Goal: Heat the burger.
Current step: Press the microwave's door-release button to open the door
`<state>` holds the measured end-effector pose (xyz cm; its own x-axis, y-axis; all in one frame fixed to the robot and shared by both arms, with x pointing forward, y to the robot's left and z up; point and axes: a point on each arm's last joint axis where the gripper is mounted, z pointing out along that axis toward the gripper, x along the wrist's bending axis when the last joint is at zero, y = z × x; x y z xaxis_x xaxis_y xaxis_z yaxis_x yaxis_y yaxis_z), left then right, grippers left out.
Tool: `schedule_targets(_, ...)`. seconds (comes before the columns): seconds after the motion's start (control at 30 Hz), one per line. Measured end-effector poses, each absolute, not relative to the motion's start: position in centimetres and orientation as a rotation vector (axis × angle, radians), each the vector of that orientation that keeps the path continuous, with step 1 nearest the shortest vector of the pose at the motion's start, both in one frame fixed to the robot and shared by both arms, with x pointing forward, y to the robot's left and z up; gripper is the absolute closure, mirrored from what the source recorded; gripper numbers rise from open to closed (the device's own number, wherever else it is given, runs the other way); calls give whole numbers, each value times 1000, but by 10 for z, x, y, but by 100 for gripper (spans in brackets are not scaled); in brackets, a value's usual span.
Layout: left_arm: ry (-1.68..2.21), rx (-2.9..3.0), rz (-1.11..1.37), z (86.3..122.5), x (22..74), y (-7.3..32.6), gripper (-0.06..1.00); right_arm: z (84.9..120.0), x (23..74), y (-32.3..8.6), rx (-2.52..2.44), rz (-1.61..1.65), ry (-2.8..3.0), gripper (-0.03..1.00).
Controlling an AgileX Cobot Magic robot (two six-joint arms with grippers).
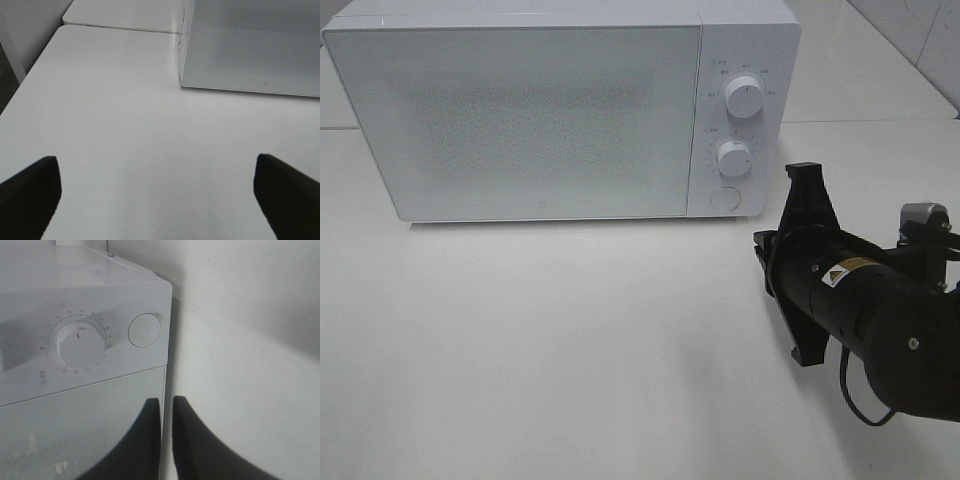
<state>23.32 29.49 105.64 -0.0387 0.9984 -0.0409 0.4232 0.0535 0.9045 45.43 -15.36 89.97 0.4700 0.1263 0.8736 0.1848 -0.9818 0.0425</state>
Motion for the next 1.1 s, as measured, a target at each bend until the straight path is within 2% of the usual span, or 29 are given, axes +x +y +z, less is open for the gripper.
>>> schedule_targets(0.1, 1569, 1471, 954, 1056, 233, 295, -5, 900, 454, -154, -2640, -1558, -254, 97)
schedule_targets(0.5, 1569, 1471, 954, 1056, 233, 295, -5, 900, 461, -153, -2637, -1579, -221, 97)
schedule_targets(1.1, 1569, 1471, 954, 1056, 233, 295, -5, 883, 524, -145, -2631, -1630, -194, 97)
